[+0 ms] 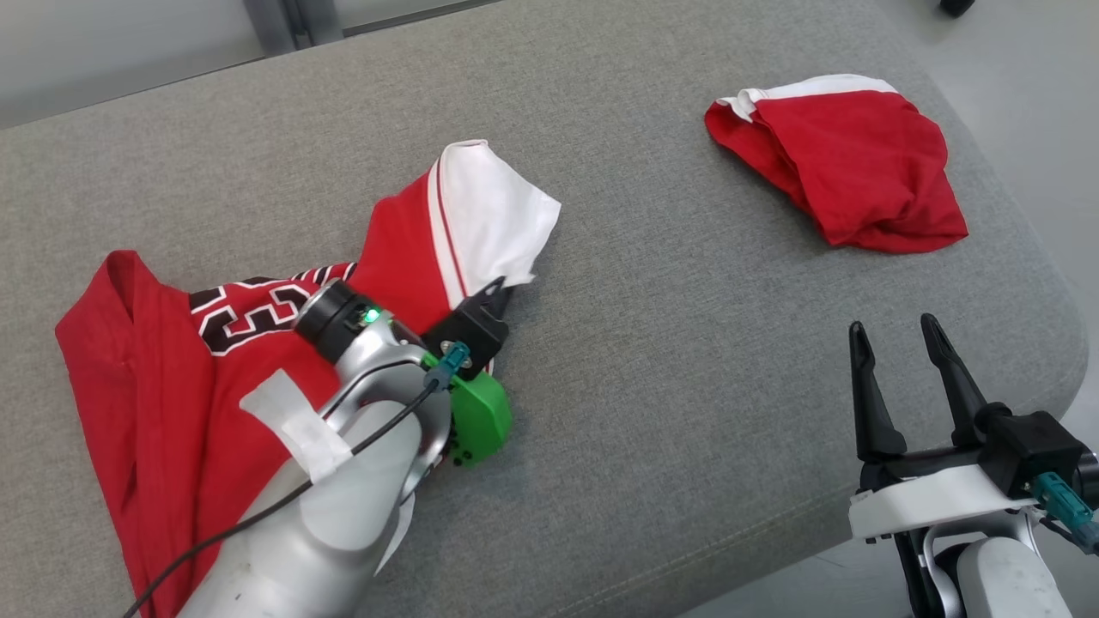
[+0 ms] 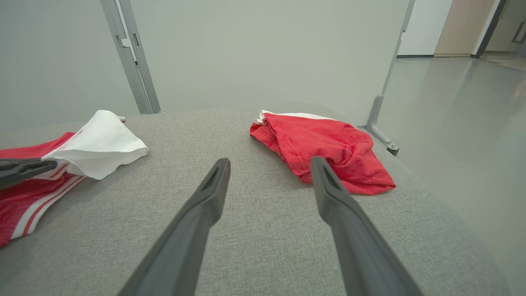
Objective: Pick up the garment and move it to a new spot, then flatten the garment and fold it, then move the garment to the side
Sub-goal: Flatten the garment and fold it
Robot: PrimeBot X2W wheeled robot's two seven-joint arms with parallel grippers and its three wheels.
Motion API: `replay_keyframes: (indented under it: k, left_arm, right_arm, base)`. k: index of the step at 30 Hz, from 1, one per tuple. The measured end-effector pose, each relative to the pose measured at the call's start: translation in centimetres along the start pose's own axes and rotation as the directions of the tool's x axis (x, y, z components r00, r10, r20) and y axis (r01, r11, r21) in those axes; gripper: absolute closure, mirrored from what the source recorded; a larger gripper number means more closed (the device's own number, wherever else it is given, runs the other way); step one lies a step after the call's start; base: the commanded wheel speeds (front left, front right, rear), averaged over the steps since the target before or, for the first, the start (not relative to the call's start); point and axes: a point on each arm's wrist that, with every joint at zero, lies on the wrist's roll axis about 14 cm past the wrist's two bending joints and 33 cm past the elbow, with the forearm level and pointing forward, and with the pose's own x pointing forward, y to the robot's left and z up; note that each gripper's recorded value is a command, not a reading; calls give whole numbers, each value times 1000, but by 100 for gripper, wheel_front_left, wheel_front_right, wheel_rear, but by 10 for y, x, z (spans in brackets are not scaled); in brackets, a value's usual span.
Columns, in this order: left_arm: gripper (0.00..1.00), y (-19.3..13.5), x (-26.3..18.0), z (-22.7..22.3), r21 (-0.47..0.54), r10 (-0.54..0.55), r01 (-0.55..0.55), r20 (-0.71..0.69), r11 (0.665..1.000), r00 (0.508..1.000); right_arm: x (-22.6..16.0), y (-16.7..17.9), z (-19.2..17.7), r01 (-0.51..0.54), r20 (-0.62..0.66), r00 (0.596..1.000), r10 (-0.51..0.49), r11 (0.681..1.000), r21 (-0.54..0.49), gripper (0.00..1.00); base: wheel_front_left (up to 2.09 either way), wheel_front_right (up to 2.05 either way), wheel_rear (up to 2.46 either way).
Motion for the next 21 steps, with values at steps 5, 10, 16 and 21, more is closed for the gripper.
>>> replay_keyframes:
  k: [5, 10, 16, 21]
  left_arm:
    - [100, -39, 4, 38, -51, -95, 103, 145, 993, 985]
    - [100, -67, -6, 61, -132, -137, 174, 253, 976, 958]
    - [87, -95, -19, 15, -193, -190, 214, 137, 958, 972]
    - [0, -97, -23, -6, -245, -187, 197, 65, 949, 980]
  right_arm:
    - [-5, -5, -6, 17, -19, 1000, -17, 1000, 4, 0]
    - [-4, -3, -9, 13, -27, 1000, -12, 1000, 10, 0]
    - [-1, 0, -13, 5, -41, 999, -5, 1000, 13, 0]
    - [1, 1, -15, 0, -43, 999, 1, 1000, 12, 0]
  base:
    - [0, 0, 0]
    - [0, 0, 0]
    - [0, 0, 0]
    - [0, 0, 0]
